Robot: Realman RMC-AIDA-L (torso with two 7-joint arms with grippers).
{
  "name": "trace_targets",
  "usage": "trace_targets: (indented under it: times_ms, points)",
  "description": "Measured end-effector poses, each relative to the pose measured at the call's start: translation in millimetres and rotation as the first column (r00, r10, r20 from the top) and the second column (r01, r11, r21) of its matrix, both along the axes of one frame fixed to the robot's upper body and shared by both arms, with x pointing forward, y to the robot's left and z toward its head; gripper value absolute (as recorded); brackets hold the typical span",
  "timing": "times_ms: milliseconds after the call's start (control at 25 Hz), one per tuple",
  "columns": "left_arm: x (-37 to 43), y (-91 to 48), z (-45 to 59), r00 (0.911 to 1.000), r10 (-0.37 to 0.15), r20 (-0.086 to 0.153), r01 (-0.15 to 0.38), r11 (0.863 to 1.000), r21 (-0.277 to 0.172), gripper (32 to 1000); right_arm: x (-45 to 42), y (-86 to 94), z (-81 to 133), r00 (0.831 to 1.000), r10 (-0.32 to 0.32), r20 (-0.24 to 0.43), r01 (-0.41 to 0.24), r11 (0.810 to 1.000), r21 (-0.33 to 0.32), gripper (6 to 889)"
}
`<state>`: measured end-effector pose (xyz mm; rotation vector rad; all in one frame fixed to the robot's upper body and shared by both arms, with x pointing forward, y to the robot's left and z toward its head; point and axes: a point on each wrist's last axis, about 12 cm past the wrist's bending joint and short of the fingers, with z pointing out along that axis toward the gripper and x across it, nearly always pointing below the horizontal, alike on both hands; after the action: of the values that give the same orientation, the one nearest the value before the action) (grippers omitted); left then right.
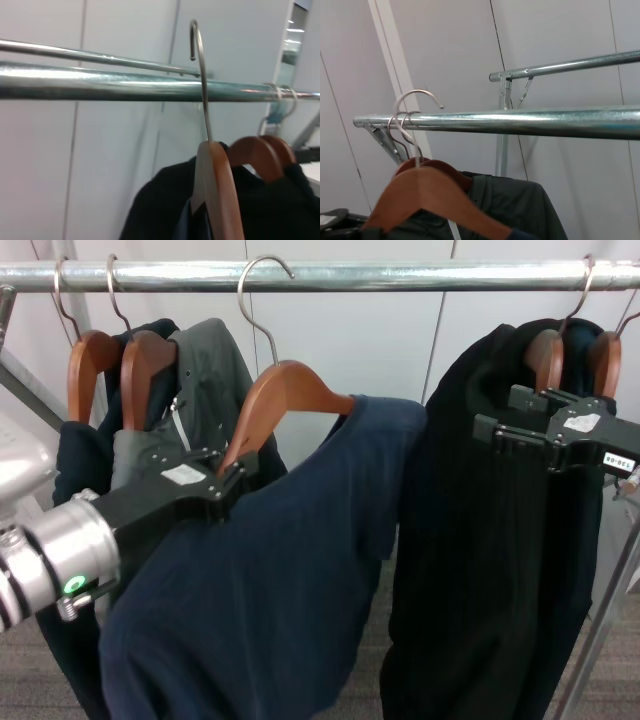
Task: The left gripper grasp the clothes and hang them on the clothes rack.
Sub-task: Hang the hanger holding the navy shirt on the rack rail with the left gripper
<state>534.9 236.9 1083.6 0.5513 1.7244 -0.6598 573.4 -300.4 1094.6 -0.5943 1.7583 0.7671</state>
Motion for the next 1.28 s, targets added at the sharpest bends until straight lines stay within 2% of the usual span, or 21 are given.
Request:
trace_targets:
  times_ms: [200,280,480,560,920,1280]
  points:
    - [16.7,-17.0,0.1,0.9966,0.079,-0.024,-0.078,0.997,0.013,177,0.2,0.2,0.1,1.0,0.0,-0.001,0.0,1.0,0.001,818]
    - [25.0,-22.0,2.5,0.9919,0.122,-0.035,-0.122,0.993,0.004,180,0.4,0.0,0.3,1.0,-0.001,-0.002,0.001,1.0,0.001,817]
    - [30.4,-22.6,4.1,0.9856,0.162,-0.049,-0.162,0.987,-0.01,187,0.5,0.1,0.3,1.0,-0.001,-0.002,0.001,1.0,0.002,817]
    - [33.8,-22.4,3.7,0.9806,0.187,-0.058,-0.188,0.982,-0.006,190,0.4,0.5,0.2,1.0,-0.001,-0.002,0.001,1.0,0.002,817]
    - [31.6,-29.6,-8.3,0.9812,0.167,-0.097,-0.166,0.986,0.019,204,1.4,-0.4,1.7,1.0,-0.009,0.007,0.009,1.0,0.009,818]
    - [31.4,-32.6,-6.5,0.9846,0.146,-0.096,-0.146,0.989,0.006,217,0.7,0.2,2.2,1.0,-0.002,0.006,0.002,1.0,0.015,817]
